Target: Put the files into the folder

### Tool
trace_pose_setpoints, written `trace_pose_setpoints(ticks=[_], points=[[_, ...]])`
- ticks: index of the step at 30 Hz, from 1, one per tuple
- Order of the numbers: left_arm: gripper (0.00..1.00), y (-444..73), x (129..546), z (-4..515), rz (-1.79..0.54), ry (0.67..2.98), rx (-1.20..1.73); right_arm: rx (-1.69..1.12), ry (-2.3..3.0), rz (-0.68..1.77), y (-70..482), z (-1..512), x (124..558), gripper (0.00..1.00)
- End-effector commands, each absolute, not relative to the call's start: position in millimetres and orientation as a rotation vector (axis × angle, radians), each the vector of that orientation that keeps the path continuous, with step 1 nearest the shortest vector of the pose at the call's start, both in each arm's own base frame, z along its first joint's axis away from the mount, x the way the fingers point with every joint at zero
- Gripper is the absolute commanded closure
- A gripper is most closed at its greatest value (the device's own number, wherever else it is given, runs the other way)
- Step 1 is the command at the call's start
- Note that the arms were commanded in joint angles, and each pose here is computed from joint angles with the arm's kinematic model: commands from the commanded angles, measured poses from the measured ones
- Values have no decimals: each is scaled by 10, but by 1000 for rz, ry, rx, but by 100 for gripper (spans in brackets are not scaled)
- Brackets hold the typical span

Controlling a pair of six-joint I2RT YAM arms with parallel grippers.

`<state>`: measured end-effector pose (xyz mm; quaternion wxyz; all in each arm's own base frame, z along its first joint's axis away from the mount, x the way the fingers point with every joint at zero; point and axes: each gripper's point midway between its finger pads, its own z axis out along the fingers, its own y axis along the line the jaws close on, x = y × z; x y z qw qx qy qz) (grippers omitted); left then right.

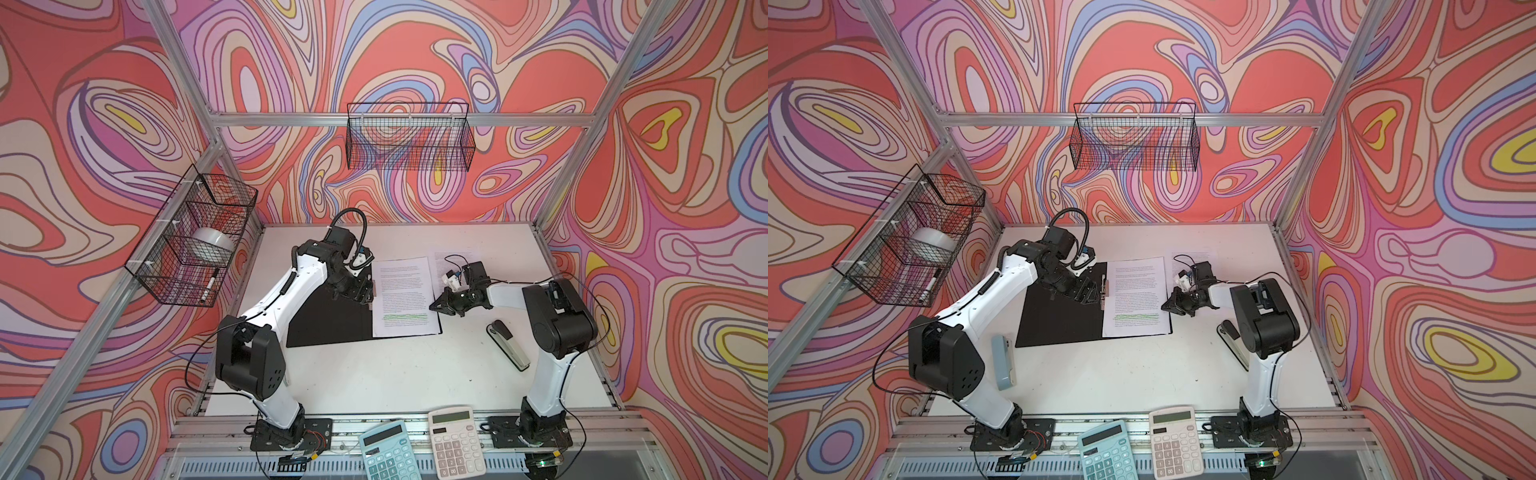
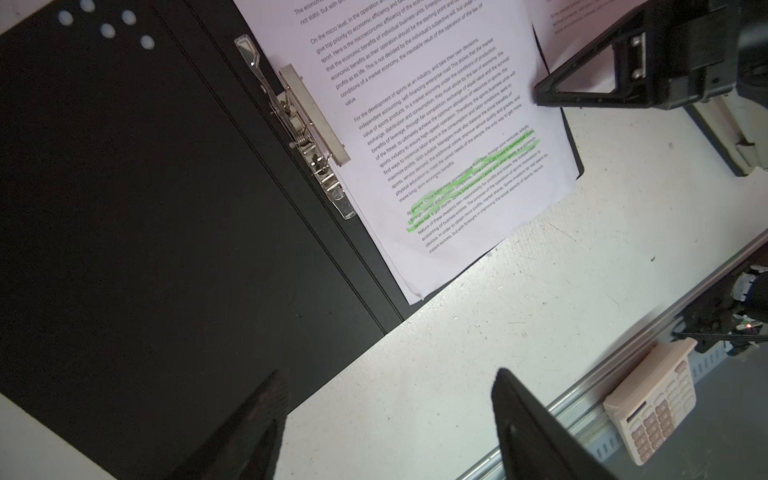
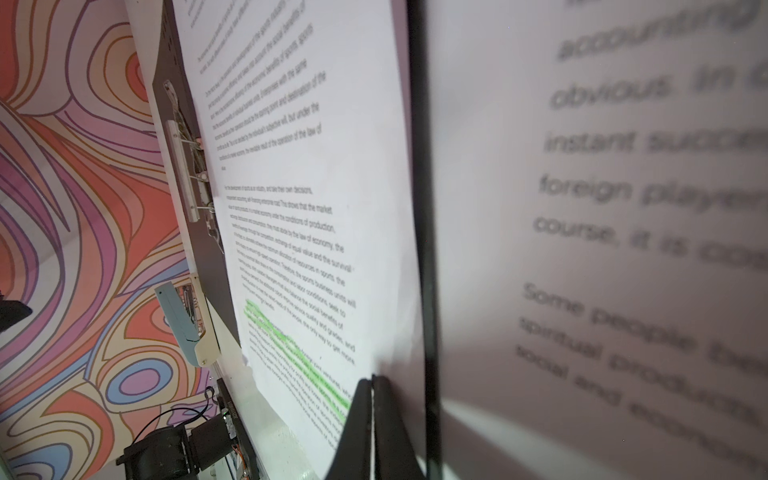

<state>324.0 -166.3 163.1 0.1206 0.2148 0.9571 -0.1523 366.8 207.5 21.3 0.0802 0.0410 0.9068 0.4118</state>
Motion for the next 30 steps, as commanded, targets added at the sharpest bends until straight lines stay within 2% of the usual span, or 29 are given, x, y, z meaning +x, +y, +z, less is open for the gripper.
trace_pose_setpoints(ticks=[1, 6, 12, 19, 30], points=[[22, -1681, 3241, 1609, -443, 2806, 634, 143, 2816, 1108, 1946, -67, 3564, 94], [22, -1676, 3242, 1634, -439, 2799, 635, 110, 2789, 1137, 1989, 49, 3619, 93], [22, -1683, 3232, 1665, -447, 2791, 633, 60, 2712, 1158, 2030, 512, 3726, 91], [22, -1686, 3225, 1698, -454, 2782, 631, 48, 2650, 1196, 2029, 930, 3603, 91], [22, -1680, 3216, 1686, -451, 2786, 627, 77, 2688, 1225, 1974, 781, 3260, 92]])
